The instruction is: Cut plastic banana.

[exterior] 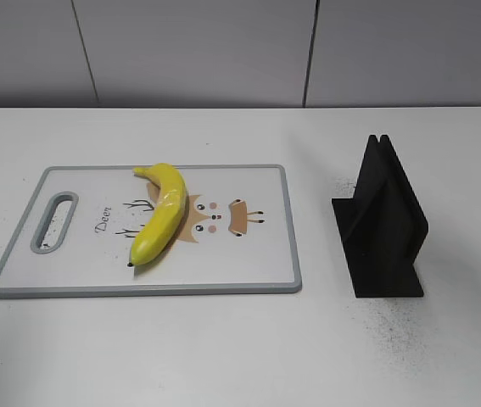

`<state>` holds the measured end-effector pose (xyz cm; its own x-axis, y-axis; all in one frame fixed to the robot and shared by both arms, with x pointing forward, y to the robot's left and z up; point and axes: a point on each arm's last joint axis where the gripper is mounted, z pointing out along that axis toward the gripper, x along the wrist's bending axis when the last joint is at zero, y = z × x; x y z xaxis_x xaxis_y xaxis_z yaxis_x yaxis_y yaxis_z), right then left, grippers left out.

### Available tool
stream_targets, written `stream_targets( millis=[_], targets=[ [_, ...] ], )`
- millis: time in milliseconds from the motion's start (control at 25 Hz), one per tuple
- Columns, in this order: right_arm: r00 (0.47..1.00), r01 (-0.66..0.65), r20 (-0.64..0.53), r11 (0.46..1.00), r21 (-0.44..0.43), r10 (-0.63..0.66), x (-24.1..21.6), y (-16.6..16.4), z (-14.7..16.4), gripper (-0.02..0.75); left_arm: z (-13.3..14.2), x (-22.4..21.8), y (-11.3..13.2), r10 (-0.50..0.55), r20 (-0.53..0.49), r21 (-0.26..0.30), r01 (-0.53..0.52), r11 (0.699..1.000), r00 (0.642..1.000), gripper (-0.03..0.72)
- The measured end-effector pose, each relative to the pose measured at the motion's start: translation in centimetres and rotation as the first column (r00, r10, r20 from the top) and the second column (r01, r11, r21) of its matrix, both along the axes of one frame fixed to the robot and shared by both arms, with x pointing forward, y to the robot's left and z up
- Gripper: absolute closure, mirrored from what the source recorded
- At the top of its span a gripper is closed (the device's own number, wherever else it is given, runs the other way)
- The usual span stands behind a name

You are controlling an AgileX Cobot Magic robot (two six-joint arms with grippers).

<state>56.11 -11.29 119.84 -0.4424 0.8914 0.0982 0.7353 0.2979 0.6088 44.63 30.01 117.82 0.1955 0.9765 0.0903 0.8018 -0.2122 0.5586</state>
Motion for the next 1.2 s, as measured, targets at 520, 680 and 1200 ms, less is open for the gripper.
stream_targets(
  millis=[520, 680, 1200],
  targets=[
    [0.954, 0.272, -0.087, 0.951, -0.147, -0.286, -4.5, -4.7, -6.3, 0.580, -7.2, -10.9, 0.1, 0.036, -0.030, 0.006, -0.035, 0.999, 0.999, 0.146],
    [0.934, 0.304, -0.138, 0.935, -0.181, -0.331, -4.9, -5.0, -8.9, 0.580, -9.7, -13.4, 0.1, 0.044, -0.028, 0.000, -0.044, 0.999, 0.999, 0.146],
    [0.897, 0.360, -0.191, 0.910, -0.204, -0.398, -5.7, -5.5, -14.1, 0.581, -12.5, -19.3, -0.1, 0.061, 0.183, -0.027, -0.057, 0.998, 0.981, 0.146]
  ],
)
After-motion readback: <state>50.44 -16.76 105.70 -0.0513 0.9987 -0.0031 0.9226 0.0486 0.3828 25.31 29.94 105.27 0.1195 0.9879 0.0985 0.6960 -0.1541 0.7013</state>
